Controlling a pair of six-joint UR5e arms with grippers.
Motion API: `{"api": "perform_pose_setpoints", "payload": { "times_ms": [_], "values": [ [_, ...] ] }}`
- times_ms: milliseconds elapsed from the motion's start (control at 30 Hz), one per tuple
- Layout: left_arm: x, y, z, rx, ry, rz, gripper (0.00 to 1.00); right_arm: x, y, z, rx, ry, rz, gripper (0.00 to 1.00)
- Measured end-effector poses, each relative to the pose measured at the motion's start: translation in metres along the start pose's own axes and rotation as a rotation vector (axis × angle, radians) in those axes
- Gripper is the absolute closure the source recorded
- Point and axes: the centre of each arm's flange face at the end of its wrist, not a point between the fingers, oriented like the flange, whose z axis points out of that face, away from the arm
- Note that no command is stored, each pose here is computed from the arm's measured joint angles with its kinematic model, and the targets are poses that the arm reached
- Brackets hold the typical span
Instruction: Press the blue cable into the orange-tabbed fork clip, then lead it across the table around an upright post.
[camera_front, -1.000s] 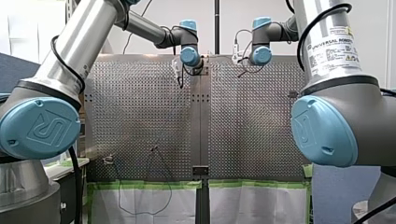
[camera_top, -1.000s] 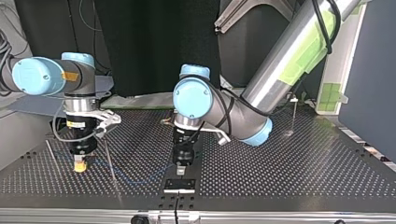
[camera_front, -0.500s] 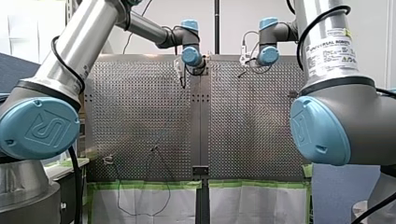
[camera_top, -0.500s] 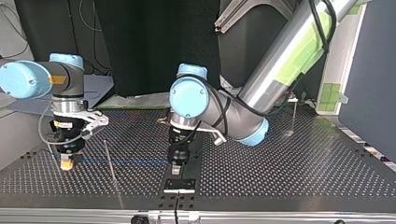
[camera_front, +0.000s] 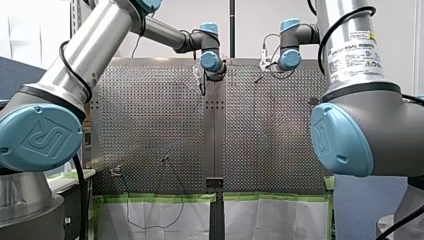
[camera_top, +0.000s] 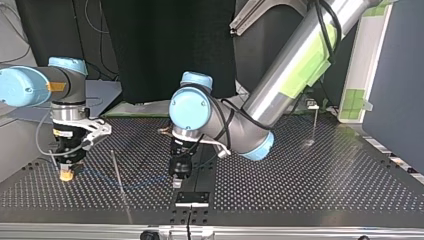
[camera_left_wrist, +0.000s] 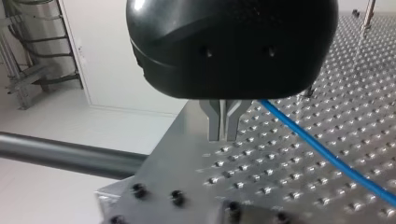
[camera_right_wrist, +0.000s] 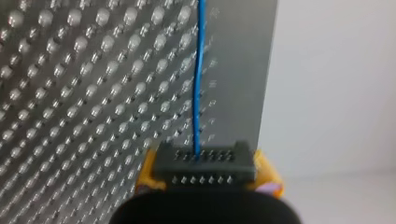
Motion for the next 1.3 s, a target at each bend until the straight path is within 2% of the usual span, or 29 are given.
{"api": "perform_pose_setpoints", "payload": {
  "times_ms": [167,400,767,867,1133,1300],
  "values": [
    [0.018,-0.015,0.002,0.014,0.036,0.012,1.0,0.0,0.0,0.0,0.001,0.0,0.0,1.0],
    [0.025,-0.027,0.008,0.029,0.034,-0.002,1.0,0.0,0.0,0.0,0.001,0.0,0.0,1.0],
    [0.029,-0.028,0.007,0.03,0.038,-0.013,1.0,0.0,-0.001,0.0,0.001,0.0,0.0,1.0],
    [0.036,-0.027,0.008,0.032,0.048,-0.014,1.0,0.0,-0.001,0.0,0.001,0.0,0.0,1.0],
    [0.077,-0.025,0.013,0.031,0.097,0.002,1.0,0.0,-0.001,0.0,0.001,0.0,0.0,1.0],
    [0.086,-0.024,0.014,0.029,0.108,0.005,1.0,0.0,-0.001,0.0,0.001,0.0,0.0,1.0]
  ]
}}
